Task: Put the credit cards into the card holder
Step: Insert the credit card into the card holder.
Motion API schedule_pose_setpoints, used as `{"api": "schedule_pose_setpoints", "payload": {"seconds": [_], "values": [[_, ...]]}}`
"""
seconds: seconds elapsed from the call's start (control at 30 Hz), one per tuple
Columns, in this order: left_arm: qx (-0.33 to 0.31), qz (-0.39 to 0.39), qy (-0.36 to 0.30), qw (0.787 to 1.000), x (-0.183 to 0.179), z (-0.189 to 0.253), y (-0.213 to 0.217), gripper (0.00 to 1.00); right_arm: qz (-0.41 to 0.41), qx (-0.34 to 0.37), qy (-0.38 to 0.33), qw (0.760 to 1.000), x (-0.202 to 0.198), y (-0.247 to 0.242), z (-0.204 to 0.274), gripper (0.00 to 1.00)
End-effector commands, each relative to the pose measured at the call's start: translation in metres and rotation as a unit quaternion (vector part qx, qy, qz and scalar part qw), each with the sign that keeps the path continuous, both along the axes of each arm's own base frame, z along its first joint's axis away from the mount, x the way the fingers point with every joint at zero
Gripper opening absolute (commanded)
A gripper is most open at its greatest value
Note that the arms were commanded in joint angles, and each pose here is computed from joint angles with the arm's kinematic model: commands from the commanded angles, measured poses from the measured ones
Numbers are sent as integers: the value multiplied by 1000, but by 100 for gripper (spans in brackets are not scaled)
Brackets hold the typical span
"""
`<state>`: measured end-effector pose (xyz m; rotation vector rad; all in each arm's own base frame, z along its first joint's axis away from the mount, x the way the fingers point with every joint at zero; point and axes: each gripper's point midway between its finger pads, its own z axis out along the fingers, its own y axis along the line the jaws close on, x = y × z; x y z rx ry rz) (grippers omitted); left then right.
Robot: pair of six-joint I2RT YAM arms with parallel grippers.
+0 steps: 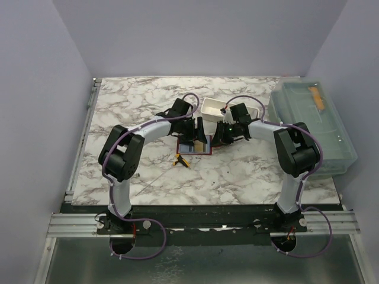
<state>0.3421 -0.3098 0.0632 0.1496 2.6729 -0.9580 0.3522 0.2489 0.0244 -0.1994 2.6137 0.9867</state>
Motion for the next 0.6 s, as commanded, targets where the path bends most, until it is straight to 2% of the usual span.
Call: {"api": "schedule_pose_setpoints", "payload": {"seconds": [0.0, 0.17, 0.3, 0.37, 0.47, 0.57], "values": [[57, 41, -2, 998, 4, 9, 18, 75, -22, -40, -16, 999, 7, -13, 13, 21], [63, 49, -15, 997, 10, 15, 21, 65, -22, -14, -13, 1000, 7, -5, 26, 23], [40, 32, 5, 999, 8, 7, 9, 35, -19, 18, -8, 1000, 7, 4, 34, 23], [46, 32, 7, 998, 9, 0, 9, 25, -15, 32, -5, 999, 6, 9, 37, 23], [70, 39, 2, 997, 12, -11, 17, 17, -9, 51, 0, 999, 3, 14, 39, 26], [84, 44, 8, 995, 11, -22, 22, 13, -7, 58, 5, 998, 2, 16, 36, 28]]}}
